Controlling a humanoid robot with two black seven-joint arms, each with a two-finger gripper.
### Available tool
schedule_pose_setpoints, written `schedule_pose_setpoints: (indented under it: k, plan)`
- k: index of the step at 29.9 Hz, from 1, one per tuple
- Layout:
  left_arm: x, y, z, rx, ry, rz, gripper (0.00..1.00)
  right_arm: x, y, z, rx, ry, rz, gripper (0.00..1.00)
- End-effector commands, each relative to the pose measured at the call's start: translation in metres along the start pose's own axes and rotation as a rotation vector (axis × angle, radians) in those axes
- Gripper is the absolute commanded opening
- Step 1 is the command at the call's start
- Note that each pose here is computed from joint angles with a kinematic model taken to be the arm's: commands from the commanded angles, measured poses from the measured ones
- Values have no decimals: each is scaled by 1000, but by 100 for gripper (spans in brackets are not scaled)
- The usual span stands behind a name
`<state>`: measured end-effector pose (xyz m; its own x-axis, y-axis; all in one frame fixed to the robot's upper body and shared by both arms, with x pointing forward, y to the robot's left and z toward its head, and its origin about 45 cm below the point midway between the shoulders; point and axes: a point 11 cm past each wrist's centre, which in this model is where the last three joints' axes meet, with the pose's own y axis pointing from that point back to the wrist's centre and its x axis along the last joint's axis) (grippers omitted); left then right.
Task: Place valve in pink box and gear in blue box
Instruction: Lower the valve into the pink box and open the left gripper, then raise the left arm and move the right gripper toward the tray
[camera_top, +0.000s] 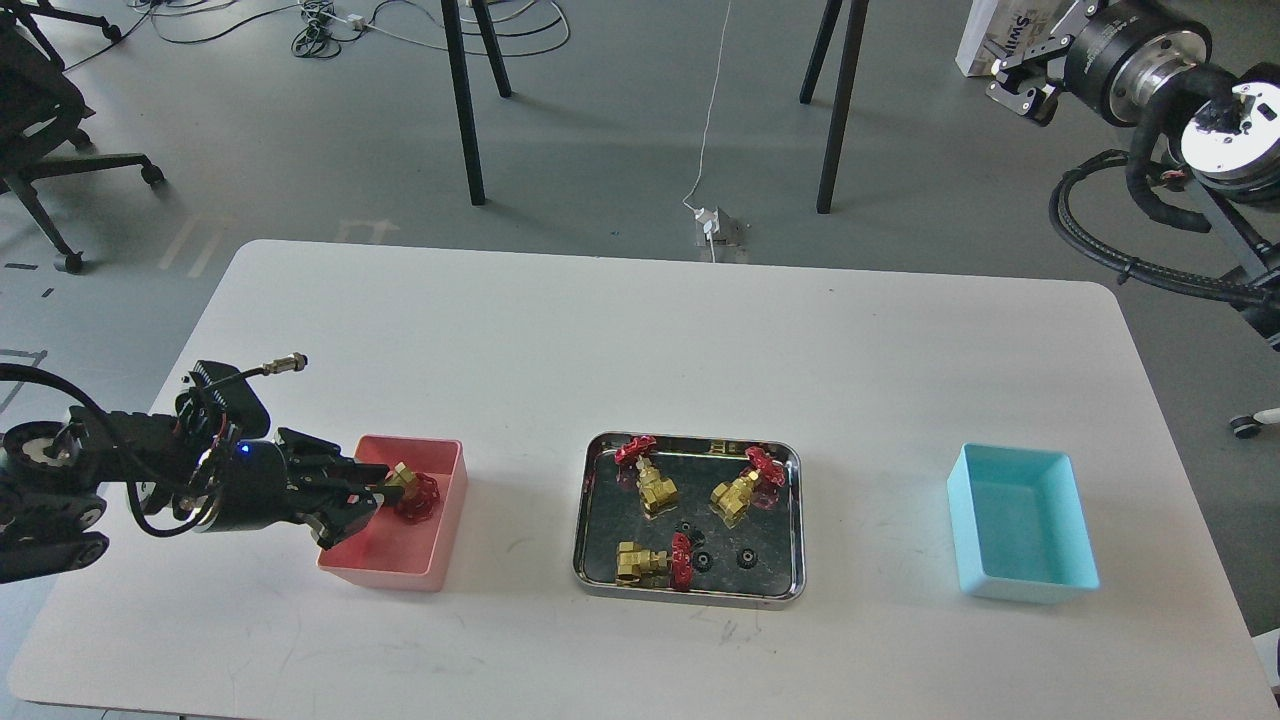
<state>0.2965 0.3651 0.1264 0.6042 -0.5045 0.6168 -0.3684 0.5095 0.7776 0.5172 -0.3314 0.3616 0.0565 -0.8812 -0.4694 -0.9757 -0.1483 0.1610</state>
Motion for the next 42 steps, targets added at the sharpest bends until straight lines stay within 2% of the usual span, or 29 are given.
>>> schedule_pose_setpoints:
  k: [1,5,9,13,16,18,22,24,27,31,35,40,41,42]
  plan:
    - [0,-1,1,-3,0,1,40,1,0,3,-4,-3,2,99]
    - [8,-1,1,-1,2,31,44,3,0,3,-7,-3,6,99]
    - [29,10,-8,33,29,119,56,5,1,4,-4,-8,7,99]
    - [70,29,-22,78,76,244,62,8,3,6,8,-33,-12,99]
    - [111,43,-21,50,221,304,65,2,4,9,-8,-17,-99,99]
    - [140,47,-7,-44,373,344,67,1,9,9,-31,38,-172,99]
    - [195,47,31,-362,732,425,73,-11,23,23,-185,217,-298,100]
    - [237,50,55,-579,863,483,75,-29,28,35,-259,419,-351,100]
    - [279,56,74,-849,1055,602,76,-39,37,63,-383,807,-406,100]
    - [307,60,85,-1119,1277,705,80,-62,63,116,-545,1314,-637,100]
    - [309,36,107,-1255,1380,707,81,-82,99,169,-635,1580,-838,99]
    - [312,-4,139,-1290,1477,694,85,-86,138,220,-798,1834,-1053,98]
    - [312,-10,143,-1284,1492,696,85,-86,140,227,-821,1888,-1073,96]
    - [311,-16,148,-1284,1506,693,87,-84,140,233,-842,1952,-1081,86]
